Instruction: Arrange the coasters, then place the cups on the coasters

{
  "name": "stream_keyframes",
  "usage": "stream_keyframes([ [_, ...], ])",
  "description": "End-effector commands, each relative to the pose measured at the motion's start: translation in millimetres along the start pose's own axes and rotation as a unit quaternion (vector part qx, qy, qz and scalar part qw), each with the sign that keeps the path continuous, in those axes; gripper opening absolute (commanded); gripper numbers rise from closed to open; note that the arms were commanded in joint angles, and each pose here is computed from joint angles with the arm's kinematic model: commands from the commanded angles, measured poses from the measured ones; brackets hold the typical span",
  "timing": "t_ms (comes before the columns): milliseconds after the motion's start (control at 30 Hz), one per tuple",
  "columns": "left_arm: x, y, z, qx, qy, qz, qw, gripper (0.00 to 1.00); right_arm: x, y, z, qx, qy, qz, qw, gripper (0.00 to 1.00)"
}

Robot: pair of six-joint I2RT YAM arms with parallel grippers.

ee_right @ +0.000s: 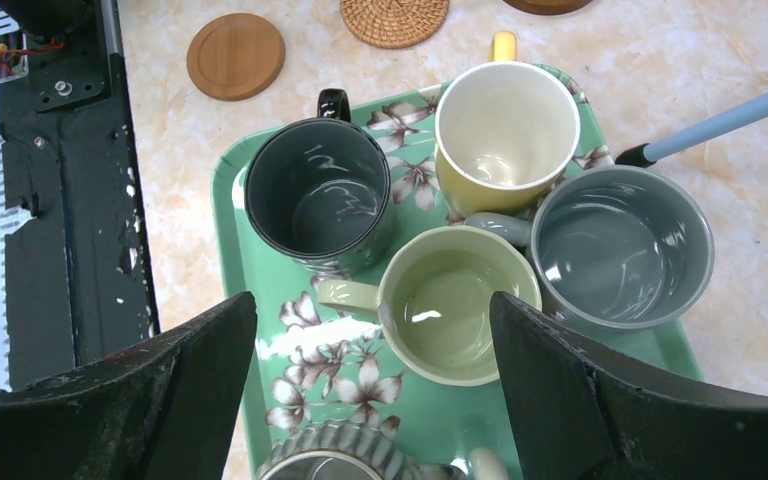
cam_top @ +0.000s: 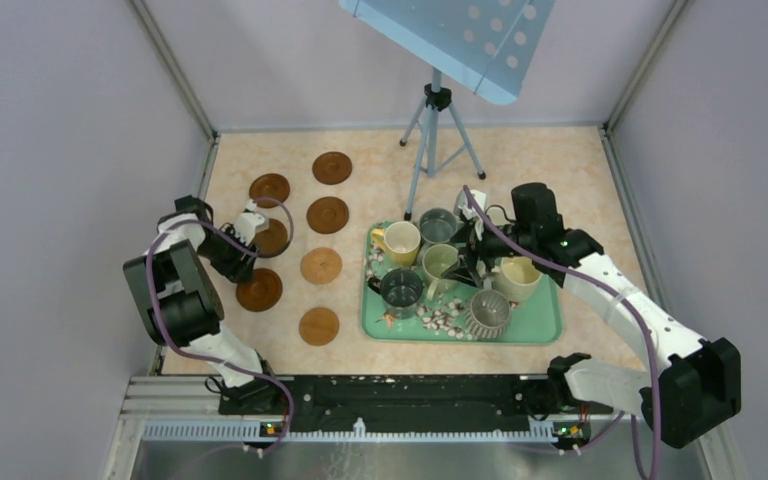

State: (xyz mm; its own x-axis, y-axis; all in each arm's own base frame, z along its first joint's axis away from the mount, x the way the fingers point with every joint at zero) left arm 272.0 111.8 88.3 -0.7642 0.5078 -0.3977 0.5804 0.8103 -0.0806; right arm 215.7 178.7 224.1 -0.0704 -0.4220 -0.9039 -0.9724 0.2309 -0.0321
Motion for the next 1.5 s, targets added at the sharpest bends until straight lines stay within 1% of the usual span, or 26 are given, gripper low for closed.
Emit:
stream_keyframes([
  [0,-13.9,-3.4,-15.7,0.006,-0.031,0.016,0.999,0.63,-16.5,-3.8,-6.2,0.012,-0.027,-0.020,0.999,0.85],
  [100,-26.1,-10.1,-27.6,0.012,-0.057,0.021,0.998,0.70,-18.5,-4.9,-6.6,0.012,-0.029,-0.018,0.999,0.86],
  [267,-30.7,-22.3,-23.7,0.013,-0.051,0.036,0.998,0.73,-19.1,-5.8,-7.1,0.011,-0.031,-0.016,0.999,0.86],
  [400,-25.7,-12.9,-17.0,-0.012,-0.034,0.037,0.999,0.73,-19.2,-5.3,-8.6,0.012,-0.031,-0.015,0.999,0.85],
  [533,-14.1,-6.6,-8.0,-0.017,0.000,0.031,0.999,0.73,-18.5,-5.3,-9.2,0.013,-0.031,-0.016,0.999,0.86],
  [800,9.4,0.0,1.1,-0.038,0.042,0.038,0.998,0.72,-15.6,-5.7,-8.9,0.015,-0.029,-0.017,0.999,0.85],
  [1100,24.4,7.6,-1.7,-0.051,0.063,0.041,0.996,0.69,-14.1,-6.0,-8.1,0.014,-0.028,-0.017,0.999,0.86],
  [1467,27.3,10.1,-9.2,-0.056,0.069,0.045,0.995,0.68,-13.7,-6.5,-7.7,0.014,-0.027,-0.017,0.999,0.86],
])
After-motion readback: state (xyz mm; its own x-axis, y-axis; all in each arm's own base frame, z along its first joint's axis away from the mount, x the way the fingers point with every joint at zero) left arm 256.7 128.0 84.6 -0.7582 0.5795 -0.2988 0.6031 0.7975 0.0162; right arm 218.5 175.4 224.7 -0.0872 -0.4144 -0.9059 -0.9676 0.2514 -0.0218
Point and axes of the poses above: each gripper's point midway between its finger pads, its own z axis out along the fingers, its own y axis along the line the jaws close on, x = y × z, the point moved 6 cm from there along -z, back along the fingers, and after that the axes turned 5 degrees about -z, right-handed, at the moved point
